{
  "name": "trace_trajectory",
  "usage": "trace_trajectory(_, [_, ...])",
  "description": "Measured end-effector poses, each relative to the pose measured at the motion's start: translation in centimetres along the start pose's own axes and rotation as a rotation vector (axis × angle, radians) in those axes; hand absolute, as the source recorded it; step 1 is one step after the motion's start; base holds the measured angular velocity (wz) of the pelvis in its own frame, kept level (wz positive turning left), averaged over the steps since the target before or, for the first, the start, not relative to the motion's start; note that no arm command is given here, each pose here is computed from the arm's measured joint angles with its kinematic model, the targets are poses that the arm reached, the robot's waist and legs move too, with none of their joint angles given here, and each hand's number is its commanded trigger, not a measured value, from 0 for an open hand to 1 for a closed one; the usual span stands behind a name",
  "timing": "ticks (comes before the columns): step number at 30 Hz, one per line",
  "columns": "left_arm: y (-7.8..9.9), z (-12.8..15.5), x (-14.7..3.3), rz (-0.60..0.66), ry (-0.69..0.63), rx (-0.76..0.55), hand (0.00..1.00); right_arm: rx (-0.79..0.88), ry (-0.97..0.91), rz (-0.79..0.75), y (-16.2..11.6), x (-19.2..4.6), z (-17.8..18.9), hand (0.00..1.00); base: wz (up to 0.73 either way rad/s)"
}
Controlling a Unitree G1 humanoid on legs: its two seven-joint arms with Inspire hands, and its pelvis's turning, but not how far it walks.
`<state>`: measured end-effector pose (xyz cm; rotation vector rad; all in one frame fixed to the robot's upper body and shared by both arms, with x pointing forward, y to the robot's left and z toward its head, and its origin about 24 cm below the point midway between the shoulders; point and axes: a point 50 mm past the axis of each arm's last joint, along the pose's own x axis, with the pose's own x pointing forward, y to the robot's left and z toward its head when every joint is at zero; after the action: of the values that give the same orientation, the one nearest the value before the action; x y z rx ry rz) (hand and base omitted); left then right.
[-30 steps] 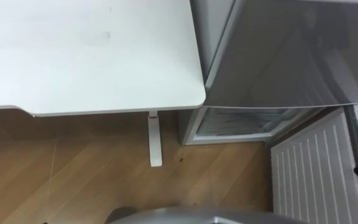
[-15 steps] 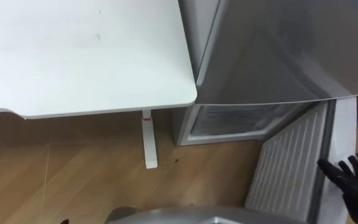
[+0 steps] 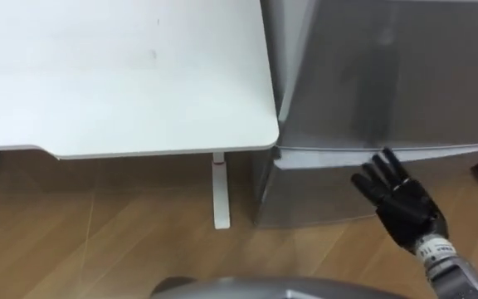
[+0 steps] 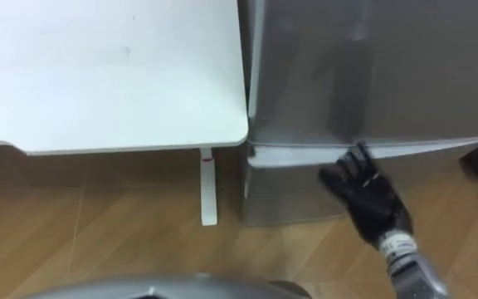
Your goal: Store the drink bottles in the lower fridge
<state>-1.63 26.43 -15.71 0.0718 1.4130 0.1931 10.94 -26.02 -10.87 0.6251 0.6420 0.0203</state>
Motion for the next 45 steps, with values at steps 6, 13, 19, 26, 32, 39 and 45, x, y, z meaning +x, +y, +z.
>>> trace_trajectory(6, [0.1,0.5,0.1,0.0,-0.012,-0.002,0.0,-0.048,0.072,0.081,1.5,0.9,-0.5,0.0,0.01])
trace_trajectory(13, [0.1,0.3,0.0,-0.003,-0.004,-0.015,0.0,-0.053,0.071,0.103,1.8,1.4,0.0,0.0,0.1])
trace_trajectory(19, [0.0,0.4,0.1,0.004,-0.005,-0.025,0.0,-0.061,0.075,0.103,1.8,1.4,0.0,0.0,0.07])
trace_trajectory(26, [-0.1,0.4,0.1,0.012,-0.002,-0.028,0.0,-0.139,0.136,0.116,2.1,1.6,-0.4,0.0,0.03])
trace_trajectory(32, [-0.5,0.5,0.2,0.015,0.004,-0.021,0.0,-0.224,0.211,0.099,2.0,1.6,-1.1,0.0,0.0])
trace_trajectory(39, [-1.1,0.1,0.2,-0.001,0.016,-0.026,0.0,-0.279,0.297,0.036,1.0,1.1,-2.2,0.0,0.03])
trace_trajectory(45, [-1.2,0.3,0.3,-0.002,0.011,-0.028,0.0,-0.251,0.375,-0.046,-0.1,0.3,-4.1,0.0,0.08])
